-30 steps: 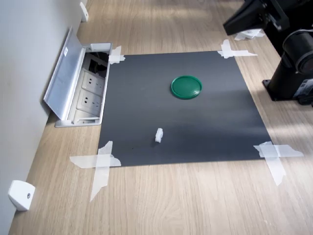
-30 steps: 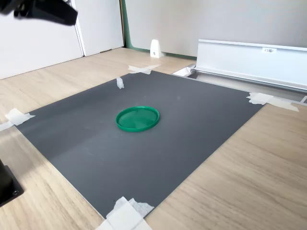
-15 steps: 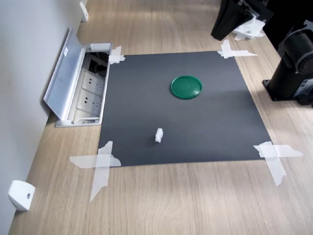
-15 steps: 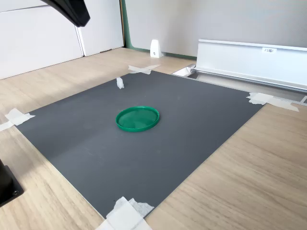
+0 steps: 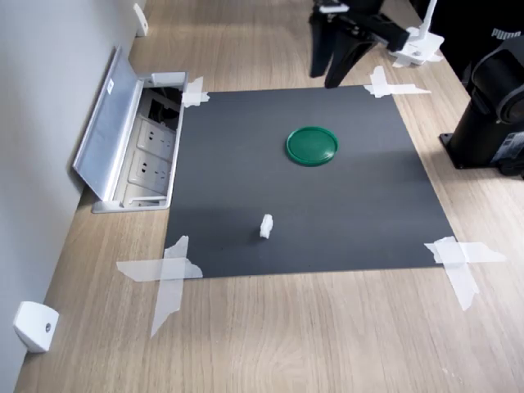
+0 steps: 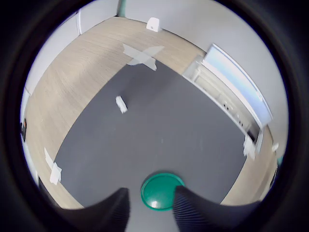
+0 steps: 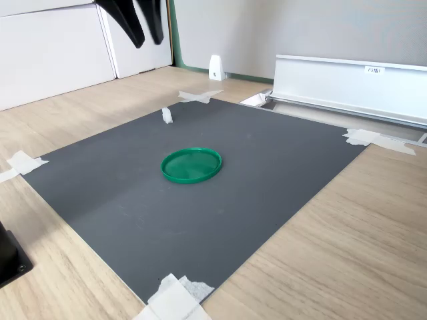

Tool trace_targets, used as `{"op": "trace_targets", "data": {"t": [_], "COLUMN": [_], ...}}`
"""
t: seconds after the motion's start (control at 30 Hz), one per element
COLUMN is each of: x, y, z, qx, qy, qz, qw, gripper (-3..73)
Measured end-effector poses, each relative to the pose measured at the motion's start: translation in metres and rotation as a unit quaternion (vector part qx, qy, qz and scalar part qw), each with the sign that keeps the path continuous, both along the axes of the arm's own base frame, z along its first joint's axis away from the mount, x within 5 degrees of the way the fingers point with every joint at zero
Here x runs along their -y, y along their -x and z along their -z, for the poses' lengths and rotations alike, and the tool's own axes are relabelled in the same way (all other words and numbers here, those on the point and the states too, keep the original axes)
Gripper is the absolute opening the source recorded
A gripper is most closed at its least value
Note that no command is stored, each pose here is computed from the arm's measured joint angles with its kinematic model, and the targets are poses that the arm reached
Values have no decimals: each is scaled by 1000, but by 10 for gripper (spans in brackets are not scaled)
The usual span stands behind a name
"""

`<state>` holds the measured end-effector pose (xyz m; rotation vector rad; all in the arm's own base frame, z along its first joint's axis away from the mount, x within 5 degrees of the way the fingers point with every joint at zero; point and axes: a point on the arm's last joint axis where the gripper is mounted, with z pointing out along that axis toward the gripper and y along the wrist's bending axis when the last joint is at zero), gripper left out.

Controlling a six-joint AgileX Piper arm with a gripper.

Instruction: Grasp a white terminal and put it on the green lid.

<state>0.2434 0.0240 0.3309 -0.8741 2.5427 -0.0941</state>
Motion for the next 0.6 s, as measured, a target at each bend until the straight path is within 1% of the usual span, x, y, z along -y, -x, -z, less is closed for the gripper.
{"op": "trace_targets", "data": {"t": [0.07, 0.13, 0.23, 0.33, 0.47, 0.6], "x": [-9, -19, -34, -51, -71, -86], "y": [-7, -14, -23, -34, -47, -60], "z": [-3, -6, -9, -8, -2, 14], "qx": [2, 2, 0, 3, 0, -14], "qy": [4, 8, 26, 50, 65, 78], "qz": [-18, -37, -70, -110, -154, -188], "qw": [1000, 999, 997, 993, 986, 979], "gripper": [546, 619, 679, 699, 703, 703]}}
